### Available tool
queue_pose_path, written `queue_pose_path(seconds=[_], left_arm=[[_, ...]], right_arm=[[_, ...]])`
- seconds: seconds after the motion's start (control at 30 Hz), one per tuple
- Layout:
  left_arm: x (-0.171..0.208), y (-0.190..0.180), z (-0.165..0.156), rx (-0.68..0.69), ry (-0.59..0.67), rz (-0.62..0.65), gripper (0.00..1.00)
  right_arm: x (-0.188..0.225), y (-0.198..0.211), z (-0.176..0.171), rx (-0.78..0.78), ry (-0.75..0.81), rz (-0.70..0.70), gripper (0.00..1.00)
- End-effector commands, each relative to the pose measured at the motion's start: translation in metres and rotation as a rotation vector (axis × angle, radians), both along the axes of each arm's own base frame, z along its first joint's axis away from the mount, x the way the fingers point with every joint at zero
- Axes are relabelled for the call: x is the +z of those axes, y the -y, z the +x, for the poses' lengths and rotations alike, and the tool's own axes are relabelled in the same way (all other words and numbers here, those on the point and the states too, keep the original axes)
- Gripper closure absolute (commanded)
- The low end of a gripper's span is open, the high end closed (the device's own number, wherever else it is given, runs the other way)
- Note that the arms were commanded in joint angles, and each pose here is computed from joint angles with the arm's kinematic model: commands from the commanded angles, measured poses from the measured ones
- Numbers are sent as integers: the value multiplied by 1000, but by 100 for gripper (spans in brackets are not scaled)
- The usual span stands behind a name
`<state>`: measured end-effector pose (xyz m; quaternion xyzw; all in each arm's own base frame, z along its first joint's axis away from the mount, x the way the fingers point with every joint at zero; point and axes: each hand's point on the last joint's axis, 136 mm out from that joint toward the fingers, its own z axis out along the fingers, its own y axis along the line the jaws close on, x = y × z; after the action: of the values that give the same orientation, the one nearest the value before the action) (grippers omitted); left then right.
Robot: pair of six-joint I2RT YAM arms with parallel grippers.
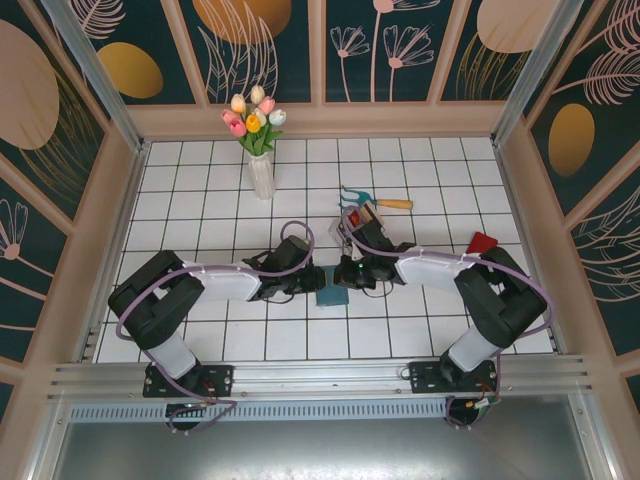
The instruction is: Put the credit cards into the card holder
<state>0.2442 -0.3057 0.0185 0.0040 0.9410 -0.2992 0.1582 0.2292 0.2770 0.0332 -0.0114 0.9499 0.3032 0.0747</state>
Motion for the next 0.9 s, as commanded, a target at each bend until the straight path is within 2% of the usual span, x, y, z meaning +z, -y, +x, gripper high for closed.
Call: queue_pose_path(seconds=[0.0, 0.3, 0.47, 0.87], left_arm=[[-27, -9, -22, -22, -91, 61, 72], [-28, -9, -23, 7, -103, 36, 79], [-21, -9, -22, 16, -93, 16, 80], [-20, -12, -23, 40, -90, 5, 81]], right_arm=[[-28, 11, -21, 61, -22, -152, 92], [-63, 26, -42, 101, 26, -404, 95], [-78, 36, -56, 170, 66, -599, 97], [-113, 45, -111, 265, 2, -636, 99]])
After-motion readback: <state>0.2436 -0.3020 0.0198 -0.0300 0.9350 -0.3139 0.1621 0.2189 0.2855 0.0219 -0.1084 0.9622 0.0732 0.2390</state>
